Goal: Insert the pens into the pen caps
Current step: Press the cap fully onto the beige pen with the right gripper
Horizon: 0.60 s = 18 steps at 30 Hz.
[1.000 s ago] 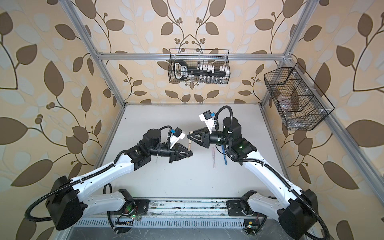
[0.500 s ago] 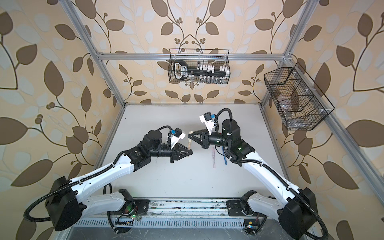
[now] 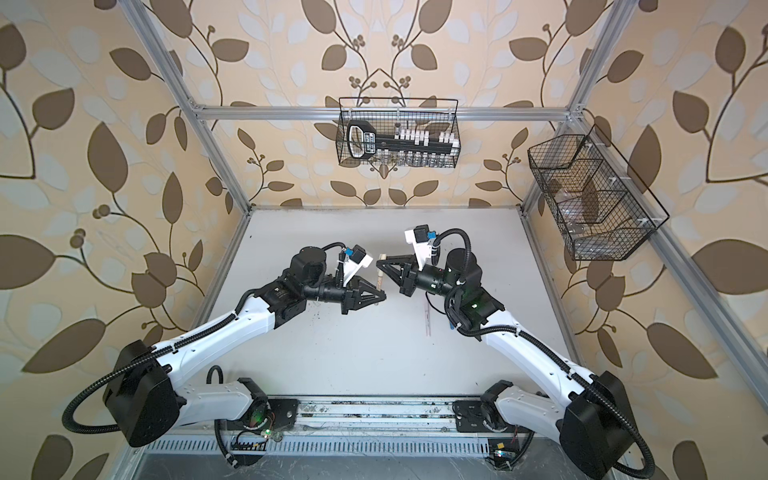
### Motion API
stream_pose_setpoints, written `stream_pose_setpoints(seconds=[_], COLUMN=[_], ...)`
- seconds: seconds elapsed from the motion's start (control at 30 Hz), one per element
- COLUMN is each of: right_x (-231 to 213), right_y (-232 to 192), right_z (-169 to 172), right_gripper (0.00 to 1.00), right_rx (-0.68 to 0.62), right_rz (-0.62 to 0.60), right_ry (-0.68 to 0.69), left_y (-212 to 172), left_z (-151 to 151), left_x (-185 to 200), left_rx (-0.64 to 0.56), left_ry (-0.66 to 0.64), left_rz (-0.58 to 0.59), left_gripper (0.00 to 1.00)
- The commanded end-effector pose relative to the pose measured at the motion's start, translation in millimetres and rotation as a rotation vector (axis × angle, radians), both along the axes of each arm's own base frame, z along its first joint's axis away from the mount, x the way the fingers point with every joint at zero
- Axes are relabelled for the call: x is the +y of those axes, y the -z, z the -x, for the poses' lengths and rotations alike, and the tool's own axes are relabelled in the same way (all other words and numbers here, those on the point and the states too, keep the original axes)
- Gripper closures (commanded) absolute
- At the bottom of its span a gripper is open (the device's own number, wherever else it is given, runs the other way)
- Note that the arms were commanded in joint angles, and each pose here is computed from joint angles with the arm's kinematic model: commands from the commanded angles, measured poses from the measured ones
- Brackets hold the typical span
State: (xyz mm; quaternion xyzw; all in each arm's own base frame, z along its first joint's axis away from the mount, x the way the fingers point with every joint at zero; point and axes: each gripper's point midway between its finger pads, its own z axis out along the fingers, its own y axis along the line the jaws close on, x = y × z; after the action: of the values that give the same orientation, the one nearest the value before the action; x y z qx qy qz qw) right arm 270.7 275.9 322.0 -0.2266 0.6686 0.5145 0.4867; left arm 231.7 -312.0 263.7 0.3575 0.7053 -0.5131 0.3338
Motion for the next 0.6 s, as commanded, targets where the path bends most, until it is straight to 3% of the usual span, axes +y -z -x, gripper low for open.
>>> stream_pose_setpoints(seconds=[0.0,0.17,0.4,0.57], right_x=[17,11,-7,-16], right_y=[104,92,69,40], right_z=[76,80,58,29], right_gripper=[1.0,1.0,1.0,1.0], right_rx=[0.39,0.387,0.387,0.345], right_rz=[0.143,0.107,0.088,0.072], right_ry=[-0.341,-0.39,-0.347,-0.254], left_y=[-197,-198,-147,-82], left_z=[-27,-20,-26,-28], left_x=[31,33,32,30], left_rx=[-0.54,-0.586,-0.5,-0.328], left_ry=[-0.169,-0.149,-0.16,-0.148], left_rz=[0.389,0.356,0.209,0.085], left_gripper=[1.0,1.0,1.0,0.82])
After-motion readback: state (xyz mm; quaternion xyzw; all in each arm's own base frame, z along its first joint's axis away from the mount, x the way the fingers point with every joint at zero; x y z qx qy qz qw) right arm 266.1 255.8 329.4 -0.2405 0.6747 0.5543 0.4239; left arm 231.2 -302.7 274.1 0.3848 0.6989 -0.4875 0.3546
